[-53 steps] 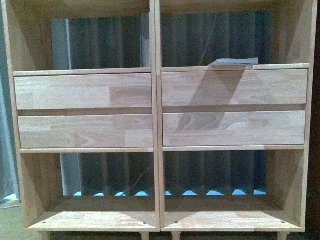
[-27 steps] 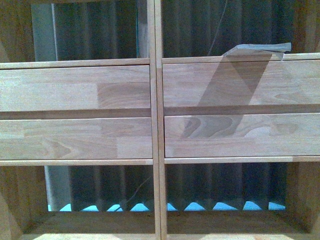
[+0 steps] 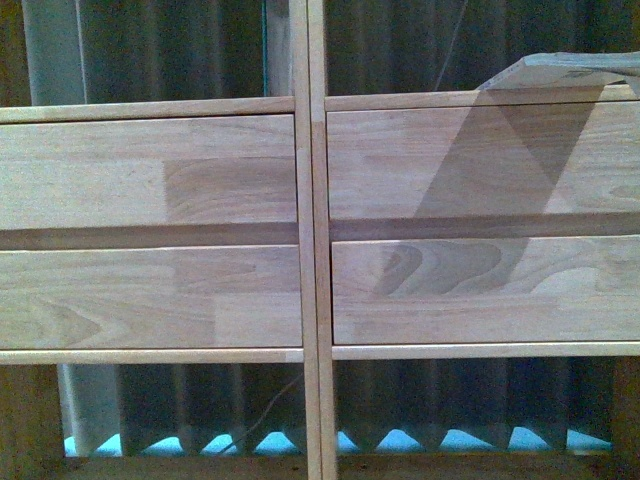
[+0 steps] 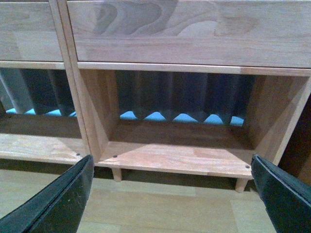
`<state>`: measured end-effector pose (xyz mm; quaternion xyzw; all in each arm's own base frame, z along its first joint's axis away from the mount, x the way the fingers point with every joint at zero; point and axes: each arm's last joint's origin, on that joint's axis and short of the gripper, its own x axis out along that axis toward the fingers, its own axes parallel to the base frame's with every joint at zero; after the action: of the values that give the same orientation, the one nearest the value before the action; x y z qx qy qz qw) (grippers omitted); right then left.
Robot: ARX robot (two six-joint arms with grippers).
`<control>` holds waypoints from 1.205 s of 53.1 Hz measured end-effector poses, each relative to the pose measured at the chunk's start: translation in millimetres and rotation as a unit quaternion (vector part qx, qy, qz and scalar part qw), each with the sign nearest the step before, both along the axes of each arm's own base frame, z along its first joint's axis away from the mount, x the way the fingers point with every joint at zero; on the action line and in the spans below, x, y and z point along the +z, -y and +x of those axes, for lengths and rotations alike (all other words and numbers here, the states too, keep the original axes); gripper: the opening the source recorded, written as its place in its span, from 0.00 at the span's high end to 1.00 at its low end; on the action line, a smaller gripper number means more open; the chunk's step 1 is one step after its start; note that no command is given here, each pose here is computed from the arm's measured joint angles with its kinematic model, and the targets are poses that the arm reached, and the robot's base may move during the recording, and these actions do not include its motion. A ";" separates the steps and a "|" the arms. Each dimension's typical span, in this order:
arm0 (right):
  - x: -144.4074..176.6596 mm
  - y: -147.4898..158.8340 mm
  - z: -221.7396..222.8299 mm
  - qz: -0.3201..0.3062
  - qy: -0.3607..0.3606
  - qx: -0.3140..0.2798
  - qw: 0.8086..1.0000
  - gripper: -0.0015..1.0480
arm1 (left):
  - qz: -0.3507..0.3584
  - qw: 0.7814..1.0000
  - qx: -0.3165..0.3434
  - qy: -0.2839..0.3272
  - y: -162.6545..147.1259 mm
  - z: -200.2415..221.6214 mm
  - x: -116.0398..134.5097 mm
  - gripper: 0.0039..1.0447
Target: Organize books on shelf
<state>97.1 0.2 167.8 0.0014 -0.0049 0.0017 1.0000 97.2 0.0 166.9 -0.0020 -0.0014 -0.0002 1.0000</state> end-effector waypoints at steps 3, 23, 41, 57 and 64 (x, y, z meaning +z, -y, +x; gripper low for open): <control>0.0 0.0 0.0 0.000 0.000 0.000 1.000 0.07 | 0.000 1.000 0.000 0.000 0.0 0.0 0.0 0.07; 0.0 0.0 0.0 0.000 0.000 0.000 1.000 0.07 | 0.000 1.000 0.000 0.000 0.0 0.0 0.0 0.07; 0.0 0.0 0.0 0.000 0.000 0.000 1.000 0.07 | 0.000 1.000 0.000 0.000 0.0 0.0 0.0 0.07; 0.0 0.0 0.0 0.000 0.000 0.000 1.000 0.07 | 0.000 1.000 0.000 0.000 0.0 0.0 0.0 0.07; 0.0 0.0 0.0 0.000 0.000 0.000 1.000 0.07 | 0.000 1.000 0.000 0.000 0.0 0.0 0.0 0.07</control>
<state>97.1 0.2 167.8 0.0014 -0.0047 0.0013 1.0000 97.2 0.0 166.9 -0.0020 -0.0014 0.0000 1.0000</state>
